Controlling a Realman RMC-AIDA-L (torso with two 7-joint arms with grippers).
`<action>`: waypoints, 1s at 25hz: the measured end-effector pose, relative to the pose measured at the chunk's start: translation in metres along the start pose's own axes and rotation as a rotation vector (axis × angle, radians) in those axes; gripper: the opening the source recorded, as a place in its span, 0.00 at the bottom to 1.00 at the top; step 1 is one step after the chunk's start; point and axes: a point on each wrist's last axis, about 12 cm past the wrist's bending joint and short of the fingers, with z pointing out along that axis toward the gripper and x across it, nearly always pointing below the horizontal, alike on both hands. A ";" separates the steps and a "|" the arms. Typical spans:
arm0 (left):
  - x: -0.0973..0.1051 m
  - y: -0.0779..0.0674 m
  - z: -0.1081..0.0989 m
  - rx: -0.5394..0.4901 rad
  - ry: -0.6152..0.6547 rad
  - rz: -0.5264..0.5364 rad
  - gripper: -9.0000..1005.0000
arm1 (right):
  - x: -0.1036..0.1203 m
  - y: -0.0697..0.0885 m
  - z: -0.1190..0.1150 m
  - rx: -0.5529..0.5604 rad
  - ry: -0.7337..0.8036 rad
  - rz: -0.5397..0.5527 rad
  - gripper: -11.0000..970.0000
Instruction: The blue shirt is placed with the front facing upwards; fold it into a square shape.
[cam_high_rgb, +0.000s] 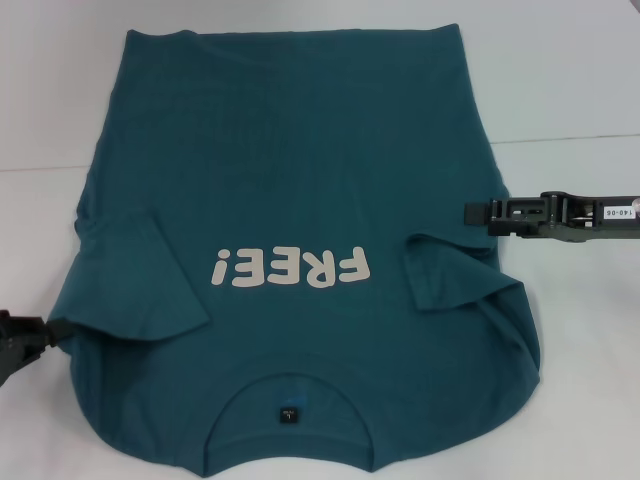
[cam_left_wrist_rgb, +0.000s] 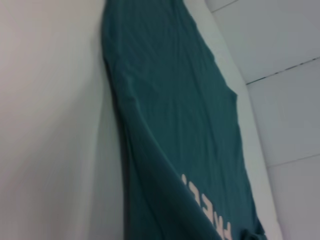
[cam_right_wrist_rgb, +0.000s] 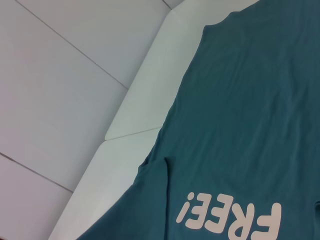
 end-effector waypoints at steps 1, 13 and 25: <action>0.000 0.001 0.000 -0.010 0.000 -0.001 0.01 | 0.000 0.000 0.000 0.000 0.000 0.000 0.77; 0.002 0.004 0.004 -0.042 0.003 -0.002 0.01 | 0.012 -0.020 -0.071 0.067 0.069 0.083 0.77; 0.000 0.004 0.005 -0.045 -0.003 -0.003 0.01 | 0.019 -0.029 -0.079 0.210 0.274 0.146 0.76</action>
